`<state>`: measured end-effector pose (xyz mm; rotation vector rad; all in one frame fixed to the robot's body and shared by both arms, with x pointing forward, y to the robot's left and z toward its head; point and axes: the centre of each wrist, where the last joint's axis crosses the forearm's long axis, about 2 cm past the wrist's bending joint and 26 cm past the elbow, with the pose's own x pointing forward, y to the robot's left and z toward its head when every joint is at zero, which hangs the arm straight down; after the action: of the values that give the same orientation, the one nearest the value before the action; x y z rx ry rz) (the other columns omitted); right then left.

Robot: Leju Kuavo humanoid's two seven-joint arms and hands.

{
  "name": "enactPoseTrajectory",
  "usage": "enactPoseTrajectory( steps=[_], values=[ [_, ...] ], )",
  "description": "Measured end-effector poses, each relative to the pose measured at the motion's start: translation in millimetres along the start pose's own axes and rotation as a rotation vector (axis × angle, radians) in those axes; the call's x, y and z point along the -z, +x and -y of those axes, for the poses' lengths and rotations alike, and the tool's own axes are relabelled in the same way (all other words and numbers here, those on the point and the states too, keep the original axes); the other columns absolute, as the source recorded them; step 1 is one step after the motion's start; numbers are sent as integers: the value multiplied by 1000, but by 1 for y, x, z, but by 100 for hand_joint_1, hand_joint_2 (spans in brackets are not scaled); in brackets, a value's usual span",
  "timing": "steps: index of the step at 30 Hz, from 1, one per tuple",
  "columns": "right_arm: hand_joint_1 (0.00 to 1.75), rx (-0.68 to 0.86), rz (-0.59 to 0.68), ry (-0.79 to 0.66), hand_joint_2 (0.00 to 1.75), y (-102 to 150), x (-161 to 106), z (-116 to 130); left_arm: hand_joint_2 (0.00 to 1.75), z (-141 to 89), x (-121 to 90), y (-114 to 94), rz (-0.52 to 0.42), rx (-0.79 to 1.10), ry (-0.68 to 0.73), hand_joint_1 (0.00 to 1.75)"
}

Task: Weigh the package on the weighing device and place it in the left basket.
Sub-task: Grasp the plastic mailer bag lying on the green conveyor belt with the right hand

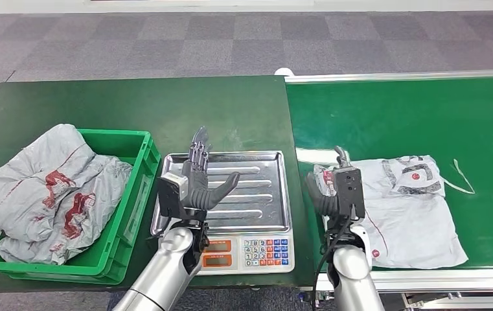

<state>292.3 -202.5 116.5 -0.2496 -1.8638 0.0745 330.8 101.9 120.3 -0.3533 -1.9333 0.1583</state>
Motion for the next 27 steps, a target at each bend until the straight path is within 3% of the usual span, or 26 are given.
enactPoseTrajectory(
  steps=[6,16,21,27],
  values=[
    [0,-41,-9,-44,175,-6,3,18,175,-5,-2,-1,-3,6,11,0],
    [0,-60,19,-19,175,-5,5,21,175,-9,-5,-2,4,5,36,0],
    [0,-154,2,-44,175,-1,6,19,175,-14,-12,-3,9,11,67,0],
    [0,-339,-30,-103,175,-16,7,39,175,-21,-16,-1,14,19,92,0]
  ],
)
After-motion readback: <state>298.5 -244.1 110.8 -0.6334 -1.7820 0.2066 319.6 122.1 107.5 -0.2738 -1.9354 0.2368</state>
